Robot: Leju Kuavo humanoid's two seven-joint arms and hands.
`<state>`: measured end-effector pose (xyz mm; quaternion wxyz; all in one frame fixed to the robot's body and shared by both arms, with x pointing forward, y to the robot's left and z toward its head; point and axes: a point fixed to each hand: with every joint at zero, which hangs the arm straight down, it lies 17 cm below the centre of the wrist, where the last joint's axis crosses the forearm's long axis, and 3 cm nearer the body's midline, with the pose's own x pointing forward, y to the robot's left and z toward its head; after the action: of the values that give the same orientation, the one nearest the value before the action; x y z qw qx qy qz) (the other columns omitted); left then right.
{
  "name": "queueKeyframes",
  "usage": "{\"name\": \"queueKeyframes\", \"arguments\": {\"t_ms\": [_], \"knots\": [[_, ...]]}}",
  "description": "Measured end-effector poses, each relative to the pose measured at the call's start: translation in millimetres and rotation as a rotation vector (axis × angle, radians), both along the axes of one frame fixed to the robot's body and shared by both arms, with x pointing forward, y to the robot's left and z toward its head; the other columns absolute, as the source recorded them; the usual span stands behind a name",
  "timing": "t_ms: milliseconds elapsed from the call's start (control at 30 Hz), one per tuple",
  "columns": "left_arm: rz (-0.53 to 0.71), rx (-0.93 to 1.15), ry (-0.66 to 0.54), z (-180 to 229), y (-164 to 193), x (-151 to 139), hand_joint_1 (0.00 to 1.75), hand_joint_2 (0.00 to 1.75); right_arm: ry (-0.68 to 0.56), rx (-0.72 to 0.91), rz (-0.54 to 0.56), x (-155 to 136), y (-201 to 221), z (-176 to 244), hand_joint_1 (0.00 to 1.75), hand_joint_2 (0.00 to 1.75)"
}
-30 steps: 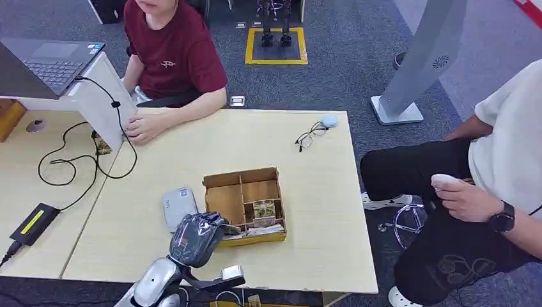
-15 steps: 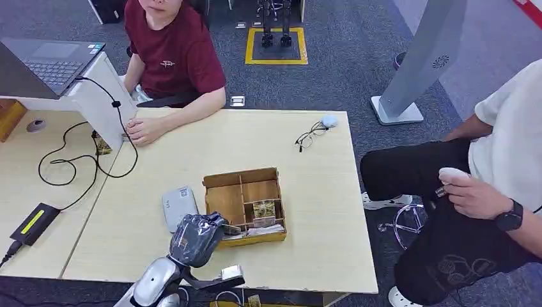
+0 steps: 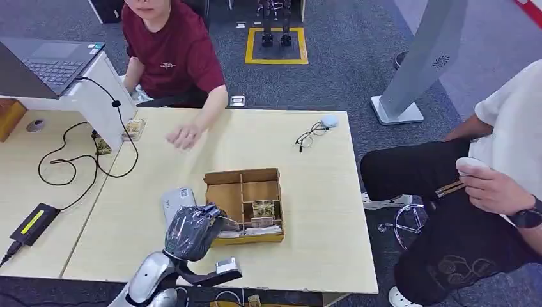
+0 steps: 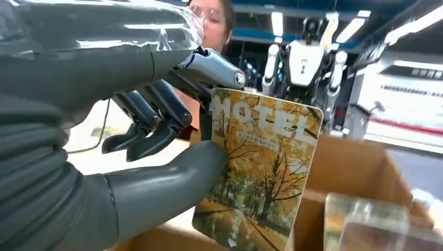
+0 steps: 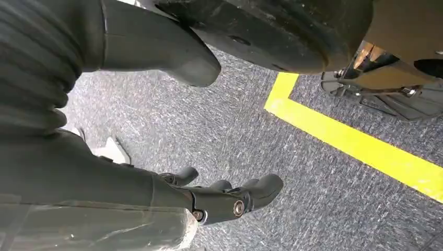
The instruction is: Pass the card to the sensor for recognition and then transmit it.
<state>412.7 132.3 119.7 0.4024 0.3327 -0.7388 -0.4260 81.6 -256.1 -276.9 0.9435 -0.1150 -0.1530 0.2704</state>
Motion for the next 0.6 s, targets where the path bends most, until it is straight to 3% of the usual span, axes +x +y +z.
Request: {"name": "queueKeyframes", "arguments": {"t_ms": [600], "knots": [[-0.021, -0.030, -0.052, 27, 3, -2, 1.75, 1.75, -0.005, 0.003, 0.000, 0, 0, 0, 0.00, 1.75]]}}
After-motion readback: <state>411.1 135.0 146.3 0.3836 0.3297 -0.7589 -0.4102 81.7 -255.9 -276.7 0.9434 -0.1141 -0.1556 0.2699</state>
